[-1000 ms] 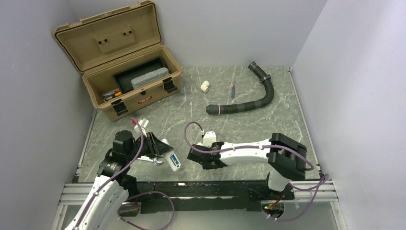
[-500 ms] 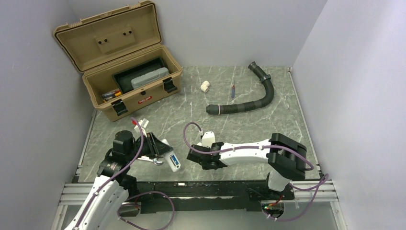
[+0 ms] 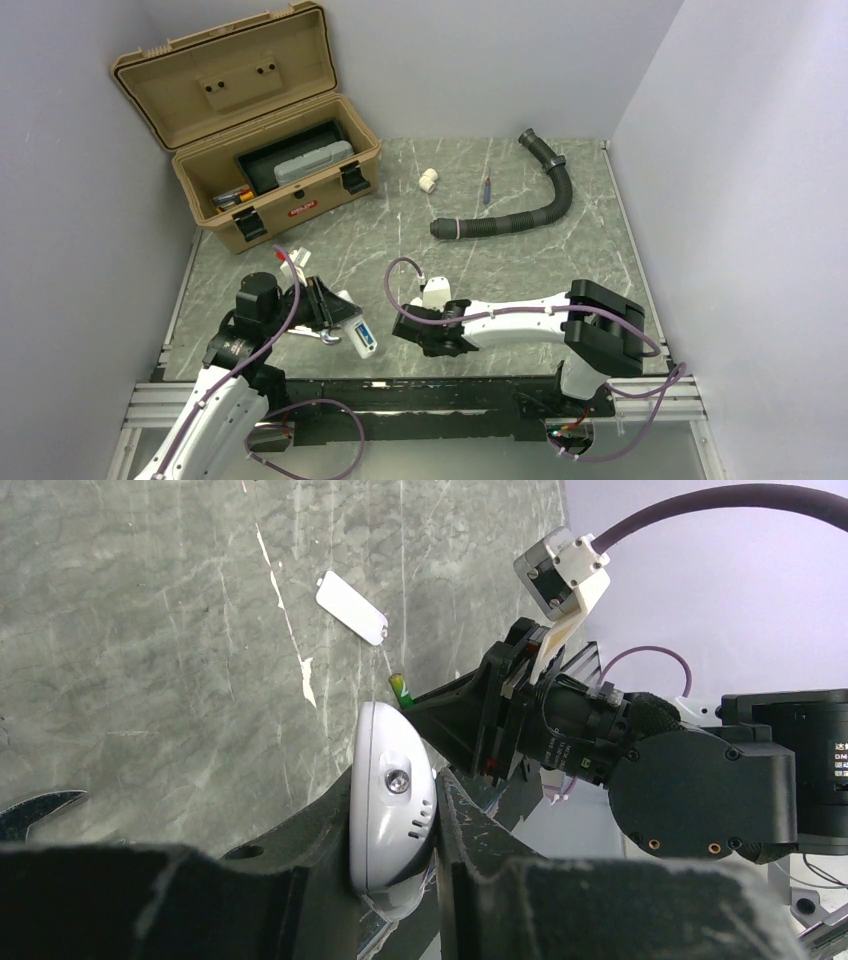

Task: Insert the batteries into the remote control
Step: Pick up the battery from the center of the board, then load the battery into the remote control.

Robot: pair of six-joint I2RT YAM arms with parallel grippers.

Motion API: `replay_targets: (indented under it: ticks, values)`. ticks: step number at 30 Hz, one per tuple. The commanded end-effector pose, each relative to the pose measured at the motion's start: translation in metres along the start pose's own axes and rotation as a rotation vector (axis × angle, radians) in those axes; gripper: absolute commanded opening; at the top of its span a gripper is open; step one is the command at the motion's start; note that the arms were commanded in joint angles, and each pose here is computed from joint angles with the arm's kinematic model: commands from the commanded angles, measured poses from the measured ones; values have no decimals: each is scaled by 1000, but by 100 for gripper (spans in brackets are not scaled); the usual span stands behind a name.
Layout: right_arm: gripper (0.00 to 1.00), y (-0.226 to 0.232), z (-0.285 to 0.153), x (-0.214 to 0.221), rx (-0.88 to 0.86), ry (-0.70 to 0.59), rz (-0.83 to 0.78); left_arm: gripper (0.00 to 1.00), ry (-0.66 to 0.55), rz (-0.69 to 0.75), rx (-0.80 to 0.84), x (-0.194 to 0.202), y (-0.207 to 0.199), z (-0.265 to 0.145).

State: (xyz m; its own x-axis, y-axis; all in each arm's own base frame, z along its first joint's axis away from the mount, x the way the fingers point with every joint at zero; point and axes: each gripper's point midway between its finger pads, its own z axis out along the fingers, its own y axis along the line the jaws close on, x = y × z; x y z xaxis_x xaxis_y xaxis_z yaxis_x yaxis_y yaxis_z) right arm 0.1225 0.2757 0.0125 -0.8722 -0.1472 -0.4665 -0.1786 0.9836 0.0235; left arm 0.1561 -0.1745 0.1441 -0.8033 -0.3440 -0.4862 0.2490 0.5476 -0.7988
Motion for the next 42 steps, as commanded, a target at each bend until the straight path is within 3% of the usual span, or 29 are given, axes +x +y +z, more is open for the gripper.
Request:
replay_targets:
  ticks: [1,8,13,16,20,25,32,42]
  values:
    - [21,-19,2,30,48,99,-45,0,-32,33,41,-11,-14,-2]
    - [0,-25,-2,24,66,68,-44,0,-38,30,37,-12,-14,-3]
    - [0,-37,-14,6,113,-7,-76,0,-57,23,56,-14,-14,0]
    - [0,-32,-40,-16,56,-105,-135,0,-79,0,128,-14,-18,5]
    - [0,-9,-89,-48,-173,-233,-231,0,-151,-42,285,-17,-27,10]
    - [0,8,-155,-75,-433,-360,-307,0,-234,-112,321,-22,-22,14]
    - [0,27,-176,-65,-548,-299,-471,0,-259,-98,370,-17,-45,24]
    - [0,43,-183,-68,-623,-323,-465,0,-183,-80,435,3,-75,41]
